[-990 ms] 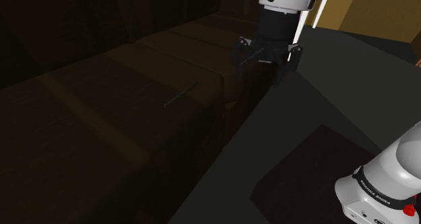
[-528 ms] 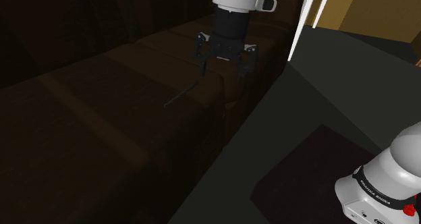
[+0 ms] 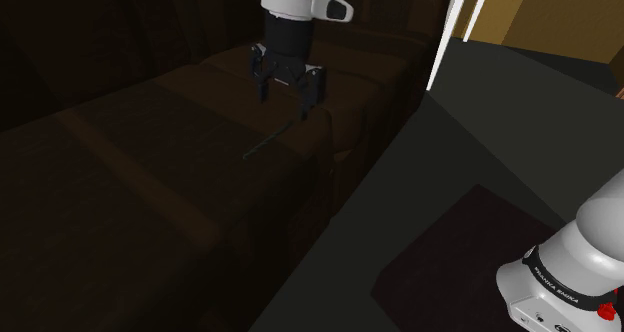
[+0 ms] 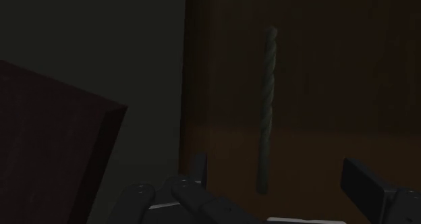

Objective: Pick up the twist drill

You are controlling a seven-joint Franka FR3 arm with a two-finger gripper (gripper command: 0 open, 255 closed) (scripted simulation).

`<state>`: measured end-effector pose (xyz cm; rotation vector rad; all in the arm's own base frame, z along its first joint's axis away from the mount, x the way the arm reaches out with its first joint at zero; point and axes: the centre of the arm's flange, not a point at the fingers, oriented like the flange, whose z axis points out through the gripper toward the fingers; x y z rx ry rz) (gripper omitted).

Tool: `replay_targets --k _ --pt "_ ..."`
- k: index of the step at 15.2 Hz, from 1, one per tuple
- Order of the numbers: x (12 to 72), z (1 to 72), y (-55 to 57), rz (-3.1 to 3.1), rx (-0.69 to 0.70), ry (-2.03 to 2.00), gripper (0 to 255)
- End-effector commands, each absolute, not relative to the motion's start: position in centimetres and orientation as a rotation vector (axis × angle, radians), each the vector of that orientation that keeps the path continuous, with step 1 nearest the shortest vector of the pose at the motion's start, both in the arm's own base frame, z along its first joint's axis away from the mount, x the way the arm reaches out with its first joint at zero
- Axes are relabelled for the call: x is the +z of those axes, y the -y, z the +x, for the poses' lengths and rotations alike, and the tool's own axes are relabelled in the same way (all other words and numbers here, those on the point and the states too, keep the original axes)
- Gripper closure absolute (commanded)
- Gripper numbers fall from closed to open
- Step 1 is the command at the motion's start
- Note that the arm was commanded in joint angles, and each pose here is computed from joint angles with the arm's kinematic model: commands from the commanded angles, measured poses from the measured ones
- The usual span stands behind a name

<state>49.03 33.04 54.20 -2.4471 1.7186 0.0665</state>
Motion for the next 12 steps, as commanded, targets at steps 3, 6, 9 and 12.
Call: replay_targets --k 3,6,9,12 --pt "52.2 49.6 -33.3 -2.433 0.065 -1.736 0" --pt "50.3 49.6 -33.3 -2.433 0.065 -1.736 0" --pt "50.3 49.6 -33.3 -2.433 0.065 -1.736 255" --pt "50.3 49.6 -33.4 -2.434 0.065 -1.736 255"
